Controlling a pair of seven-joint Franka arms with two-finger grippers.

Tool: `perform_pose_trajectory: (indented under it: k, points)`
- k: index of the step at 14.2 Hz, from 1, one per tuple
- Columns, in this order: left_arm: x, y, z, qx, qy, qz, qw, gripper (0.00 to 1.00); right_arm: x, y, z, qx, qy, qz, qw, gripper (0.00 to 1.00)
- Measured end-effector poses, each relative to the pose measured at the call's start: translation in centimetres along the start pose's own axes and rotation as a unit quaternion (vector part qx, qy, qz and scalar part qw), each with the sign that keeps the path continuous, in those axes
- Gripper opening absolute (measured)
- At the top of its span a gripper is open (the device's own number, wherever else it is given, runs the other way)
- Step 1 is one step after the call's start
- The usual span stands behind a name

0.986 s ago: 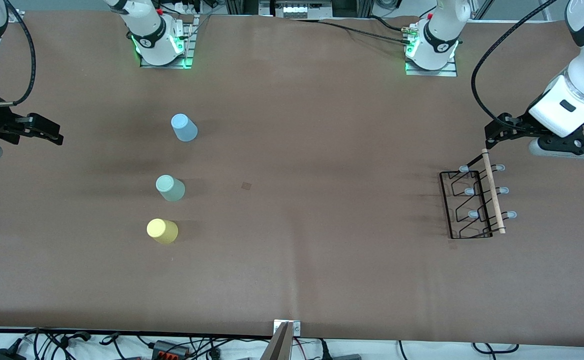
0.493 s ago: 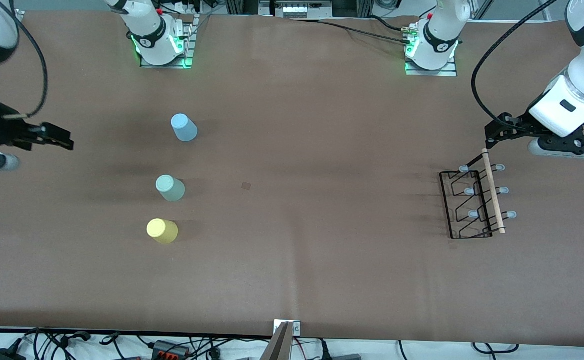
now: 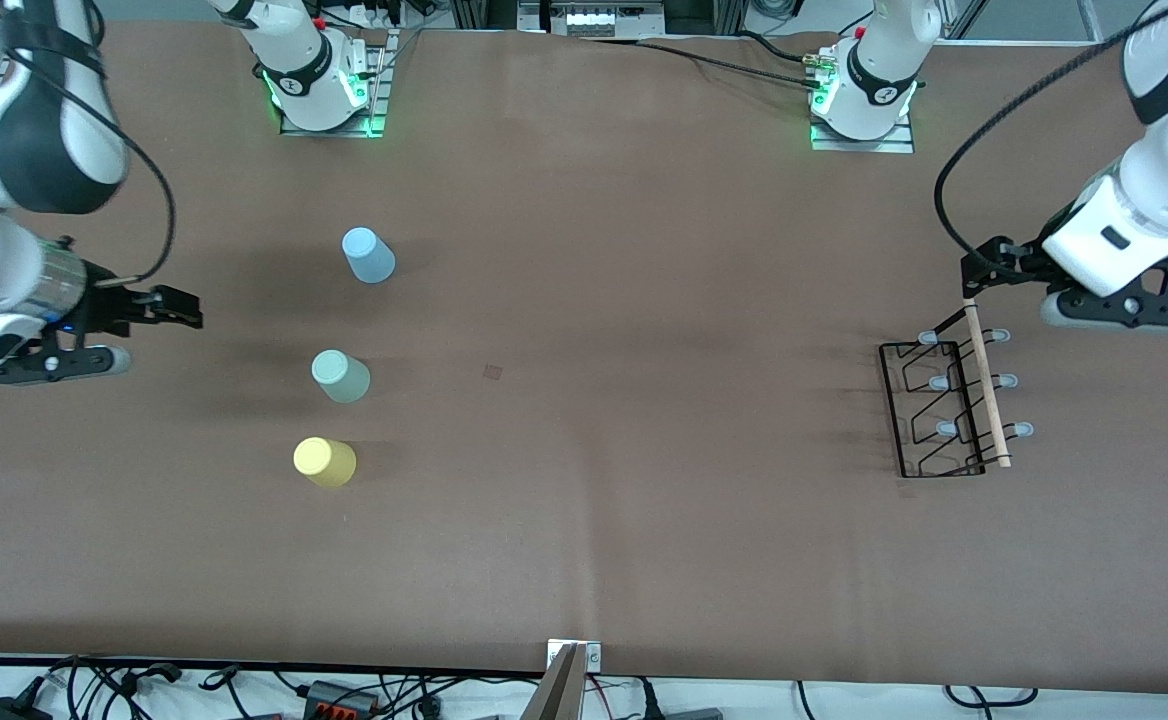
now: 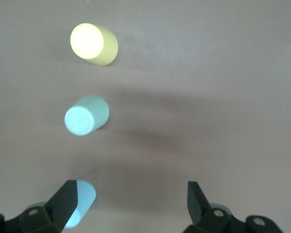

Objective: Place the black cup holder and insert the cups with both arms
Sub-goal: 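Reach the right gripper to the teal cup while the left gripper reaches the rack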

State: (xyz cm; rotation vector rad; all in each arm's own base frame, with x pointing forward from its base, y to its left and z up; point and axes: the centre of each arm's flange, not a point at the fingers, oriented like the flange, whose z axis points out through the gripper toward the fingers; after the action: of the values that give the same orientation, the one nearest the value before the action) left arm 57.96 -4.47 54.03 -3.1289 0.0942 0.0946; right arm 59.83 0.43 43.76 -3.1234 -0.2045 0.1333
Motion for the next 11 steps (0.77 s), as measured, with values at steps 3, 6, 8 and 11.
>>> perform_pose_trajectory:
  k: [3, 6, 8, 11]
  points:
    - [2.0, -1.2, 4.4, -0.001, -0.031, -0.004, 1.0, 1.0, -2.2, -0.8, 5.0, -0.003, 0.029, -0.002, 1.0, 1.0]
    - [5.0, -4.6, 9.8, 0.036, -0.027, -0.007, 0.999, 1.0, -3.4, -1.3, 7.5, -0.004, 0.038, 0.0, 0.999, 1.0]
    - [5.9, -7.1, 12.9, 0.035, -0.039, -0.018, 0.998, 0.98, -3.4, -2.2, 8.5, -0.005, 0.041, -0.006, 0.999, 1.0]
    - [6.9, -9.2, 16.4, 0.026, -0.041, -0.02, 0.999, 0.93, -2.7, -3.7, 9.9, -0.005, 0.05, -0.013, 0.999, 1.0]
